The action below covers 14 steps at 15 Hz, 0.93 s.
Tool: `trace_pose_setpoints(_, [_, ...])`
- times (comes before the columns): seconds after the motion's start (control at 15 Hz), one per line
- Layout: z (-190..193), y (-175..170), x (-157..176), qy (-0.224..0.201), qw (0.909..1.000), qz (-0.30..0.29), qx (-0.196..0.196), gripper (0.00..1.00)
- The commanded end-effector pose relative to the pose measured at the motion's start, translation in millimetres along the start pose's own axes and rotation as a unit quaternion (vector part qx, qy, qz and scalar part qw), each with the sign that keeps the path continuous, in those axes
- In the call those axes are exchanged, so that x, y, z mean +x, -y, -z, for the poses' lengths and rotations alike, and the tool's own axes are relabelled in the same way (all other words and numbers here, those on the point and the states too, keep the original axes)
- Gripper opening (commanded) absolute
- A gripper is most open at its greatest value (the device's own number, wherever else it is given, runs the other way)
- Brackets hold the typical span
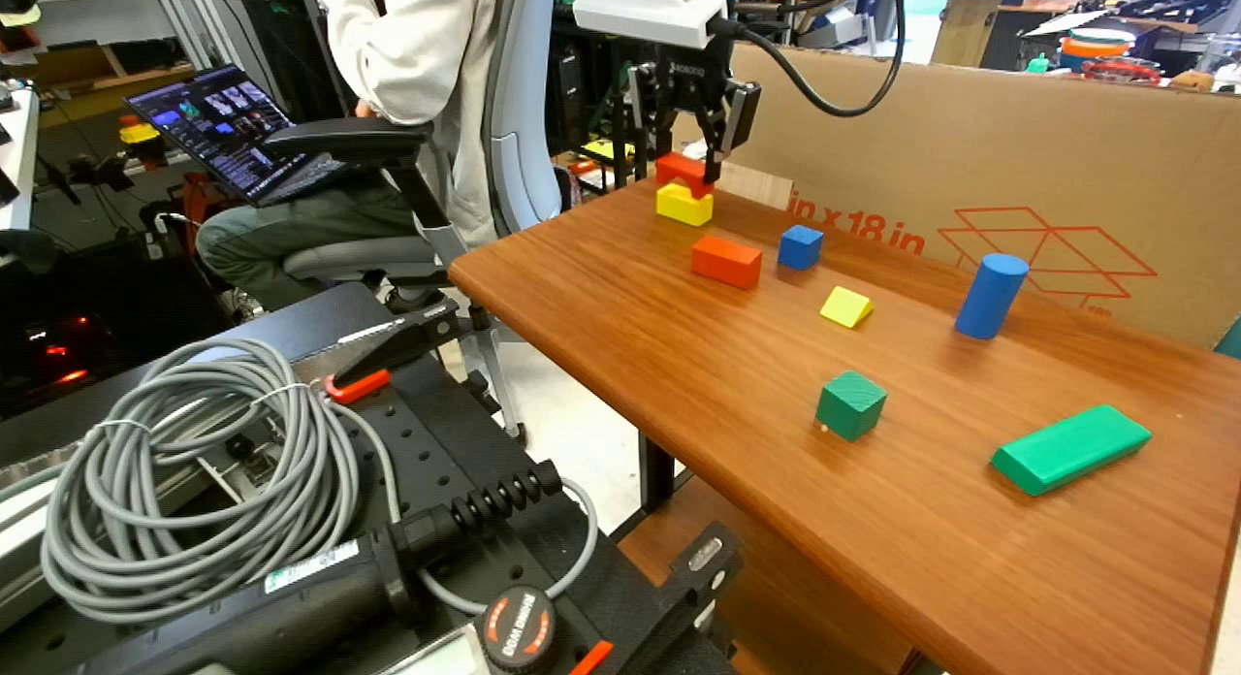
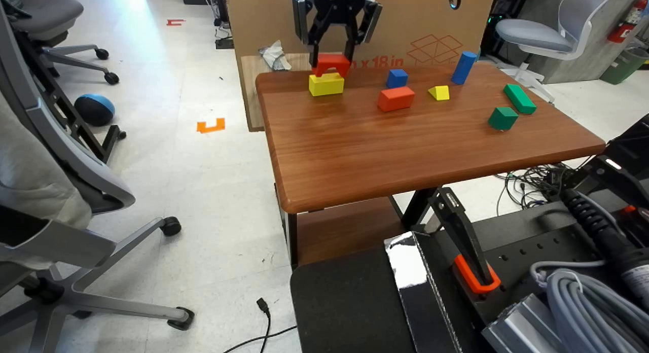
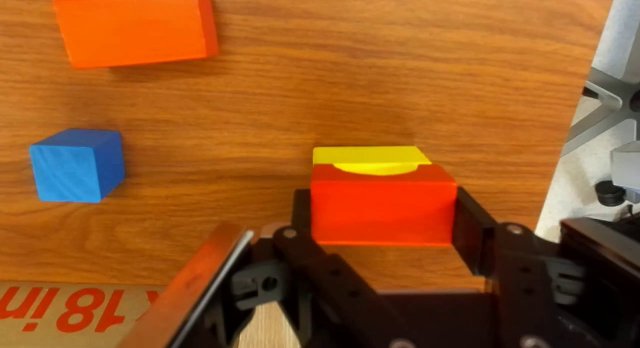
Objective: Put the two orange blocks on the yellow block on the right and then put a blue block on the orange block
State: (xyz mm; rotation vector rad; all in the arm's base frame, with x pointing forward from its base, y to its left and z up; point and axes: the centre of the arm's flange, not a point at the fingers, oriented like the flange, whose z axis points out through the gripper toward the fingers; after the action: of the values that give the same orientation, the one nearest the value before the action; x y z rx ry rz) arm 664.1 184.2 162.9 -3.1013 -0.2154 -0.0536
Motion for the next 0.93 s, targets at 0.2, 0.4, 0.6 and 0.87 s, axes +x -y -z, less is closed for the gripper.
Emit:
trace_pose_setpoints(0.2, [-8.0,7.2,0.9,-0.009,0.9998,0.001,-0.016,0.42])
trace_pose_setpoints(0.4, [-4.3,7.6,1.3,-0.012,0.9998,0.001,-0.019,0.42])
trace_pose_setpoints(0.6, [-2.1,8.8,1.4,-0.012,0.9998,-0.005,-0.018,0.42])
trace_pose_setpoints(0.87, [-3.6,8.7,2.7,-0.008,0.9996,-0.016,-0.02,0.42])
